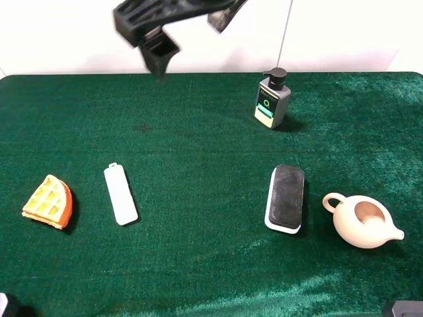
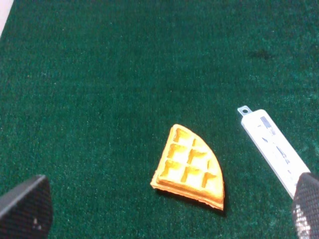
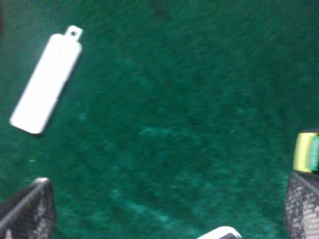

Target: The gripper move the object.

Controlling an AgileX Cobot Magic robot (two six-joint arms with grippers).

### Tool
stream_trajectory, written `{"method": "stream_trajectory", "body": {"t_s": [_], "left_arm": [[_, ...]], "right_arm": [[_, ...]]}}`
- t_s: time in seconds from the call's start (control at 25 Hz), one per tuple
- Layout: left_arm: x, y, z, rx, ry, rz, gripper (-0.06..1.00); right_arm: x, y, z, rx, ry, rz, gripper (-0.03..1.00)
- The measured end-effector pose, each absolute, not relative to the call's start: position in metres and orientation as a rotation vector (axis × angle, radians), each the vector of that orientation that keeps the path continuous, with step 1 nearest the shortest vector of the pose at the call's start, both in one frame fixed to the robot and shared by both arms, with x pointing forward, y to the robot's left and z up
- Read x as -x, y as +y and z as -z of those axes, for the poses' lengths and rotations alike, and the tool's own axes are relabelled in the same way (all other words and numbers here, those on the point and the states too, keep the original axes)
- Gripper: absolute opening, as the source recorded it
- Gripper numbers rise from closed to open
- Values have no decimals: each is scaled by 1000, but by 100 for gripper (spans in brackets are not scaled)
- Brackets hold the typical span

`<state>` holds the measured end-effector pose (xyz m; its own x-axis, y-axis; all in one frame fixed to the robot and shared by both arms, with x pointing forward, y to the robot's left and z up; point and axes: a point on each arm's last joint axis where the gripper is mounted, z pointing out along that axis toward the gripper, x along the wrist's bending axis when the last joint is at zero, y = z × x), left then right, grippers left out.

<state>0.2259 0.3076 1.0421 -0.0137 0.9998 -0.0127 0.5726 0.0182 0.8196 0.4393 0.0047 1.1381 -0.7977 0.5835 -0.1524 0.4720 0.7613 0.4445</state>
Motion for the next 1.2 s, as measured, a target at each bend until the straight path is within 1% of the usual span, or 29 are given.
{"method": "stream_trajectory", "body": {"t_s": [0.48,0.8,0.96,1.2], "left_arm": [[-226,308,-1042,-1624,1658,-851,98],[-226,308,-1042,-1624,1658,-851,98],[-226,308,-1042,-1624,1658,-851,98],[-226,308,-1042,-1624,1658,-851,98]], "right_arm": [[-427,-68,-1160,-898,2578,-567,70],[-405,-101,-1176,-898,2541,-639,70],[-394,-116,-1172,-896,2538,-629,70],[-377,-140,-1152,-924,2558,-574,70]]}}
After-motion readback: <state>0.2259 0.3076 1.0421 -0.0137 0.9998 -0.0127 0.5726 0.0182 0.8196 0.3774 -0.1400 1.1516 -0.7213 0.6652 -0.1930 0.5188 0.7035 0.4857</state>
